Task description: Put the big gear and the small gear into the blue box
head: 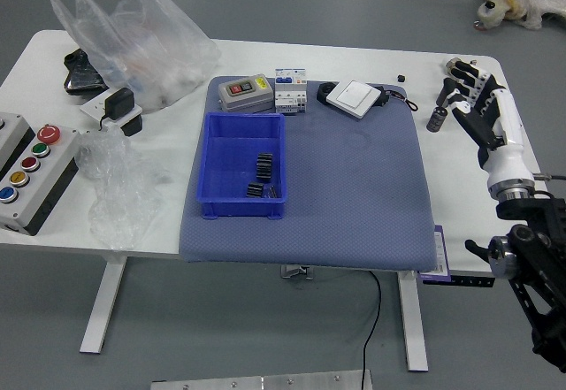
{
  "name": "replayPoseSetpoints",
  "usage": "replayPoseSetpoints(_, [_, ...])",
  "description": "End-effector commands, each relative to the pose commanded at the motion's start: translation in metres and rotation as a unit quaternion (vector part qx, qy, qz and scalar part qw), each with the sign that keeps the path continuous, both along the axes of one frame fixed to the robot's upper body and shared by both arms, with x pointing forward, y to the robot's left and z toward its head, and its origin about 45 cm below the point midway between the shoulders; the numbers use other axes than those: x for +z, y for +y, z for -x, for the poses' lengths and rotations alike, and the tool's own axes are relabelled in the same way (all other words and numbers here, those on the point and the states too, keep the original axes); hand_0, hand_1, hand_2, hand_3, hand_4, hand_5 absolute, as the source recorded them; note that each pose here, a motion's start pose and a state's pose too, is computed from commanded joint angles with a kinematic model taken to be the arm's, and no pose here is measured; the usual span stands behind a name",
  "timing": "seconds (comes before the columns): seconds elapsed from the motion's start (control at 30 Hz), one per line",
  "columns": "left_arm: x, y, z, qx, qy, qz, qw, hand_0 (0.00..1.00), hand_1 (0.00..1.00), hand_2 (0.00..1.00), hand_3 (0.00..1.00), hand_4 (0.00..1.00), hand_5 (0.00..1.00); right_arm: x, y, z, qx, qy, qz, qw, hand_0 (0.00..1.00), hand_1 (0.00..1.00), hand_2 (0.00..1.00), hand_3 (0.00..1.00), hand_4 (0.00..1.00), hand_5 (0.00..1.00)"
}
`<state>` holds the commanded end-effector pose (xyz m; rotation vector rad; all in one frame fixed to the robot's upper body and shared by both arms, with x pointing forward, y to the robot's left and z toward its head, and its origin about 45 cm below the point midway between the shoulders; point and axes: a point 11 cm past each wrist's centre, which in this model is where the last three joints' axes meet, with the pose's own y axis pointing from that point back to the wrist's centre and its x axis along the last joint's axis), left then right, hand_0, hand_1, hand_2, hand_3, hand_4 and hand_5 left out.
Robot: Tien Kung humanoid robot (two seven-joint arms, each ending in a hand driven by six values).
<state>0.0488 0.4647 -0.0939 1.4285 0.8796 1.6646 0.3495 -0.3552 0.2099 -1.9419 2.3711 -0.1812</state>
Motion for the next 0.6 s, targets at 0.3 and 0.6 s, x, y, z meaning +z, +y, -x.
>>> replayPoseSetpoints(0.3, [0.001, -0.005, -0.0185, -0.023, -0.02, 0.004, 1.0, 0.621, 0.52, 0.517, 0.661, 0.696, 0.275, 0.004, -0.031, 0.005, -0.057, -0.015, -0.126, 0.99, 0.722, 0.726, 0.759, 0.716, 0.775, 0.523])
replayPoseSetpoints(0.6, [0.003, -0.005, -0.0282, -0.039, -0.023, 0.002, 0.999, 0.622, 0.518, 0.517, 0.661, 0.697, 0.275, 0.016, -0.046, 0.008, -0.076, -0.038, -0.143, 0.986, 0.722, 0.725, 0.758, 0.715, 0.781, 0.532])
